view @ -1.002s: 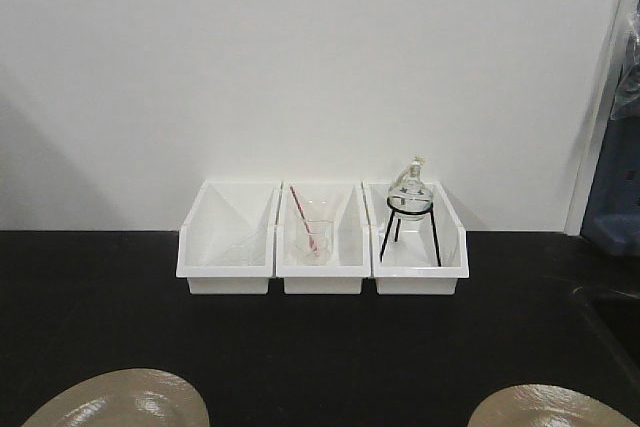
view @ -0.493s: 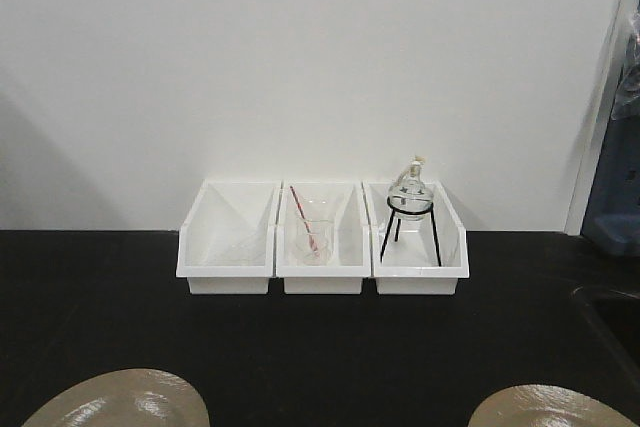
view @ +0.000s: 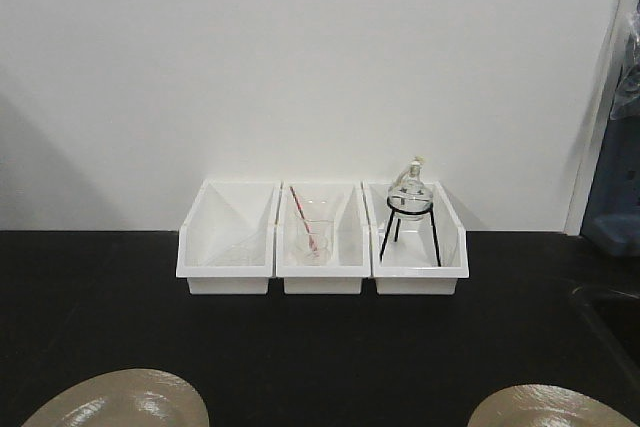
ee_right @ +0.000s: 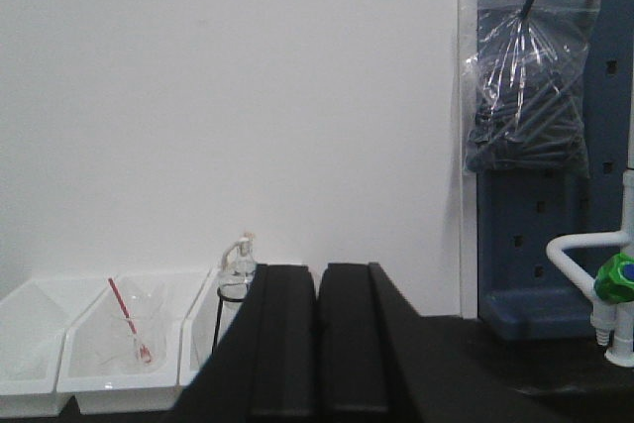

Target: Arrange circular plates on left workspace

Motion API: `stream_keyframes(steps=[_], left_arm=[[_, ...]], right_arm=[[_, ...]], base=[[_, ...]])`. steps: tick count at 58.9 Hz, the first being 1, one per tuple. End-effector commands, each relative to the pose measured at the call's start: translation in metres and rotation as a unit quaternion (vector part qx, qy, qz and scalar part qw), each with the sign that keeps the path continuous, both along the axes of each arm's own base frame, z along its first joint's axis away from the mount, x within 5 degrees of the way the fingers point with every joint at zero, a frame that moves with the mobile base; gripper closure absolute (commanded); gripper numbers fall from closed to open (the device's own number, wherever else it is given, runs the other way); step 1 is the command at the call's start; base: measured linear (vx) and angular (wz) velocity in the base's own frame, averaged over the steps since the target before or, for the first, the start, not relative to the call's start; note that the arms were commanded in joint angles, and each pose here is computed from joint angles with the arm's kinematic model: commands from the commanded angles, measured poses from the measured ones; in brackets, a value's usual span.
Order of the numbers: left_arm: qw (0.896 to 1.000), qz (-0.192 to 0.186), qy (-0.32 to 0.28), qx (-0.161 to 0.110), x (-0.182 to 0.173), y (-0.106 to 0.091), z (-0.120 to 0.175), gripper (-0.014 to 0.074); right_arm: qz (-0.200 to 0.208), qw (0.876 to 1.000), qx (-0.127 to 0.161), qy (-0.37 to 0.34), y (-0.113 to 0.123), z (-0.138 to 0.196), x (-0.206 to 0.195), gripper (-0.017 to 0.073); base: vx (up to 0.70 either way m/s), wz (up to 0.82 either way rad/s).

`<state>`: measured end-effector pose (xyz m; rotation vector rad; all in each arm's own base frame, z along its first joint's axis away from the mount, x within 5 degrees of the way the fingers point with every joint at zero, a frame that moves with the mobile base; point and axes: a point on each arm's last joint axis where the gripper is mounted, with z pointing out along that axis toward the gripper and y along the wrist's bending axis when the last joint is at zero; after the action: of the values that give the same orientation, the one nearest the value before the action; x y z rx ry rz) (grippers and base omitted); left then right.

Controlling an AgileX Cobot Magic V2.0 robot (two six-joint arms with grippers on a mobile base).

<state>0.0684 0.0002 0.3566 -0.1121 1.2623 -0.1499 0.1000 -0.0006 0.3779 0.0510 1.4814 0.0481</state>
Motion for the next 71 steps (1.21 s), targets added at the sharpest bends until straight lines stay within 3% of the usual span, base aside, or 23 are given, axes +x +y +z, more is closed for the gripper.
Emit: stream_keyframes(steps=[1, 8, 15, 23, 29, 47, 54, 60, 63, 65, 67, 71], left_arm=[[1.0, -0.002, 0.017, 0.002, 0.025, -0.001, 0.03, 0.0591], [0.994, -0.01, 0.108, 0.002, 0.06, -0.002, 0.038, 0.0591], [0.978, -0.02, 0.205, 0.001, 0.09, -0.004, 0.033, 0.0591], [0.959, -0.039, 0.279, -0.035, 0.113, -0.008, 0.02, 0.0591], [0.951, -0.047, 0.301, -0.059, 0.121, -0.01, 0.012, 0.0591], [0.948, -0.049, 0.31, -0.063, 0.123, -0.01, 0.01, 0.0591], [0.935, -0.069, 0.337, -0.082, 0.122, -0.014, 0.005, 0.0591], [0.925, -0.111, 0.357, -0.073, 0.124, -0.022, 0.001, 0.0591], [0.917, -0.148, 0.363, -0.069, 0.126, -0.029, -0.002, 0.0591], [0.912, -0.175, 0.365, -0.068, 0.128, -0.033, -0.003, 0.0591], [0.905, -0.205, 0.366, -0.069, 0.131, -0.039, -0.005, 0.0591], [0.89, -0.267, 0.363, -0.076, 0.137, -0.049, -0.007, 0.0591]], right_arm=[[-0.006, 1.0, -0.01, -0.006, -0.002, 0.028, 0.024, 0.056], [-0.001, 0.998, -0.007, 0.067, -0.002, 0.028, 0.059, 0.056], [0.01, 0.99, -0.005, 0.141, 0.0, 0.02, 0.081, 0.056], [0.02, 0.981, -0.005, 0.195, 0.003, 0.005, 0.099, 0.056], [0.02, 0.978, -0.004, 0.209, 0.003, 0.0, 0.105, 0.056], [0.021, 0.977, -0.003, 0.211, 0.003, 0.0, 0.105, 0.056], [0.031, 0.972, 0.036, 0.232, 0.006, -0.004, 0.105, 0.056], [0.059, 0.961, 0.073, 0.259, 0.013, -0.01, 0.106, 0.056], [0.087, 0.955, 0.077, 0.271, 0.018, -0.013, 0.109, 0.056], [0.118, 0.948, 0.094, 0.282, 0.024, -0.016, 0.111, 0.056], [0.146, 0.943, 0.091, 0.286, 0.029, -0.018, 0.113, 0.056], [0.23, 0.919, 0.118, 0.297, 0.044, -0.022, 0.118, 0.056]], base=[[0.0, 0.0], [0.0, 0.0], [0.0, 0.0], [0.0, 0.0], [0.0, 0.0], [0.0, 0.0], [0.0, 0.0], [0.0, 0.0], [0.0, 0.0], [0.0, 0.0], [0.0, 0.0], [0.0, 0.0]])
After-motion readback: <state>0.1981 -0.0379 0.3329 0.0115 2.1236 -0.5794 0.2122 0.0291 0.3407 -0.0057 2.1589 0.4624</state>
